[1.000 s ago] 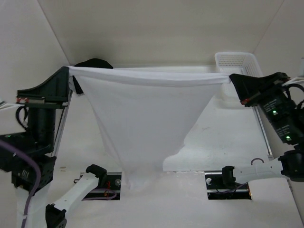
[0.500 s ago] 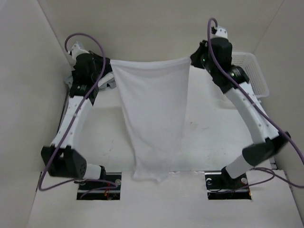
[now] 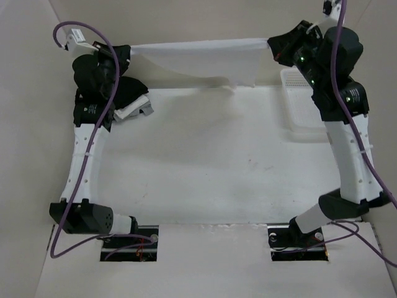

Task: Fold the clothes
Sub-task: Flatten the tank top out

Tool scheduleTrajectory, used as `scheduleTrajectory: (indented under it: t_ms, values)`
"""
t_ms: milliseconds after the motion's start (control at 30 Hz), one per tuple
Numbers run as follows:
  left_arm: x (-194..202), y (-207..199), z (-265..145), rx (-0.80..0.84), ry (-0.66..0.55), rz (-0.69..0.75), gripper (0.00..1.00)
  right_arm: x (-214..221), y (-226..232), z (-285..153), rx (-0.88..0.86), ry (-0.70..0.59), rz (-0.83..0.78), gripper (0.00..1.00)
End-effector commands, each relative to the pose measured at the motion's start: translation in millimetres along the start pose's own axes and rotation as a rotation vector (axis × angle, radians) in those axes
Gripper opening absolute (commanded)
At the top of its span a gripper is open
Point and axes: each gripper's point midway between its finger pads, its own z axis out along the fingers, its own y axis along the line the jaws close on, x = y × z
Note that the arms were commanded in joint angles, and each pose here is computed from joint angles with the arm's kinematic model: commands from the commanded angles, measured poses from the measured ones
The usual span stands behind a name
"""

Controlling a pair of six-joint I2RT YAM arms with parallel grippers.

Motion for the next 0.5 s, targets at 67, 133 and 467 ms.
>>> scheduleTrajectory:
  t_ms: [67, 133, 467]
  values:
    - [32.8, 11.8, -36.2, -0.004, 0.025, 0.005, 0.01, 61.4, -35.6, -26.3, 0.072, 0.078, 0.017, 0.0]
    - [59.4, 30.0, -62.9, -0.031, 0.052, 0.022, 0.01, 106.8, -43.5, -51.0, 0.074, 0.132, 0.026, 0.0]
    - [192.1, 175.4, -245.2, -0.284, 0.332, 0.038, 0.01, 366.9, -79.0, -219.7, 0.066, 0.58, 0.152, 0.0]
